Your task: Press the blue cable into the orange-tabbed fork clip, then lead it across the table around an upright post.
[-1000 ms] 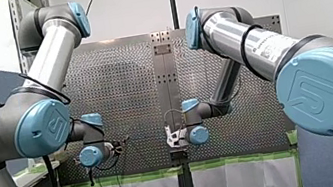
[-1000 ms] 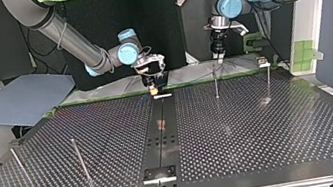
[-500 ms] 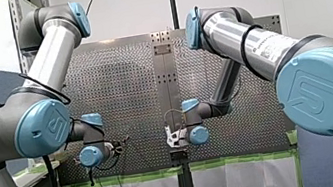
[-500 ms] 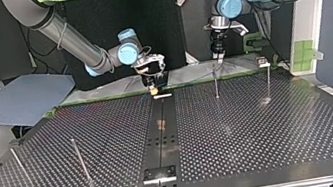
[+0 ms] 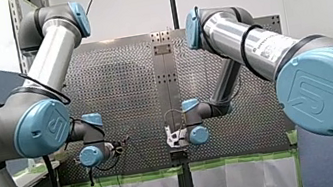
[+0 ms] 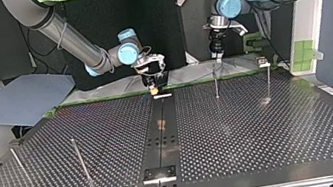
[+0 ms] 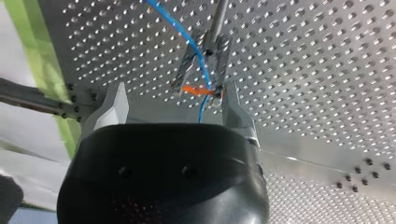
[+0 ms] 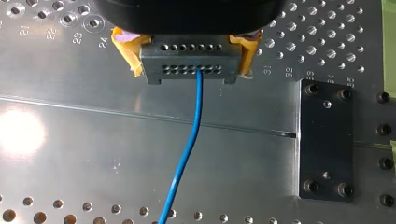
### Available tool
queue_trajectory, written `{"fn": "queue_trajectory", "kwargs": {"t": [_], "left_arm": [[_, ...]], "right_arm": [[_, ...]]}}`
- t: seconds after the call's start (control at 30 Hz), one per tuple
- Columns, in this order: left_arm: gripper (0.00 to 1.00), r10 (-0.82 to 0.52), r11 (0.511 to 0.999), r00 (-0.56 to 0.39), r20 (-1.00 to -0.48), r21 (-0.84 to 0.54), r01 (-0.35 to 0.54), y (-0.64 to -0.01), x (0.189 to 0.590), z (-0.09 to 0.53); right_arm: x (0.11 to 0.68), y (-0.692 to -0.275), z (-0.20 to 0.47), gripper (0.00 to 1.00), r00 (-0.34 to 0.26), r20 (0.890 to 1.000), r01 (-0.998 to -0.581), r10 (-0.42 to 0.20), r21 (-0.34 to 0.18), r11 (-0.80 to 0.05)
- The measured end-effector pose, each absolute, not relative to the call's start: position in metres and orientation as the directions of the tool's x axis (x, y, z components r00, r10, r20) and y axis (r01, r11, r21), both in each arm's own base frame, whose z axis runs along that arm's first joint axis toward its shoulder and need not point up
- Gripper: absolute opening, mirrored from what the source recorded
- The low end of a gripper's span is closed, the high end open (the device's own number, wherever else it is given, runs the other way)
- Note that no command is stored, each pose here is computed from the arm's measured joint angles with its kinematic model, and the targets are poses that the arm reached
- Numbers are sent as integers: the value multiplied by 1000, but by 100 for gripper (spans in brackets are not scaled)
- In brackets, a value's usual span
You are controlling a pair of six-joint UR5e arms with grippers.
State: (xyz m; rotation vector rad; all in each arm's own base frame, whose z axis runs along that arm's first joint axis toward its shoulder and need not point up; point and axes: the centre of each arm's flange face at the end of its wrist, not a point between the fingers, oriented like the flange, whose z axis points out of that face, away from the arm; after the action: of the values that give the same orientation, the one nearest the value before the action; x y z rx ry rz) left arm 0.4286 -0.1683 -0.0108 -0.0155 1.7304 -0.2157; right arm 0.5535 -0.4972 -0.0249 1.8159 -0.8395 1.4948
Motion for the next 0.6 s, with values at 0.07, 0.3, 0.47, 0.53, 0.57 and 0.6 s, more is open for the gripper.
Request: {"fn": "queue_trajectory", "kwargs": {"t": [0.07, 0.3, 0.47, 0.53, 0.57, 0.6], "left_arm": [[100, -114, 983, -181, -977, -137, 121, -173, 427, -11], [100, -116, 982, -176, -978, -140, 127, -193, 437, -6], [100, -160, 976, -149, -976, -179, 126, -214, 449, 2], [100, -172, 974, -137, -976, -189, 127, -221, 454, 5], [100, -176, 973, -131, -976, -193, 127, -226, 456, 7], [100, -179, 972, -128, -976, -195, 128, -229, 456, 8]], "right_arm": [[554, -497, -25, 0, 152, 985, -799, -80, 75, -596], [554, -495, -26, 0, 158, 984, -797, -84, 76, -600], [554, -494, -26, 0, 165, 982, -796, -89, 79, -601], [553, -495, -26, 0, 165, 982, -796, -91, 79, -600], [553, -495, -26, 0, 165, 982, -796, -91, 78, -600], [553, -495, -26, 0, 164, 982, -796, -91, 78, -600]]}}
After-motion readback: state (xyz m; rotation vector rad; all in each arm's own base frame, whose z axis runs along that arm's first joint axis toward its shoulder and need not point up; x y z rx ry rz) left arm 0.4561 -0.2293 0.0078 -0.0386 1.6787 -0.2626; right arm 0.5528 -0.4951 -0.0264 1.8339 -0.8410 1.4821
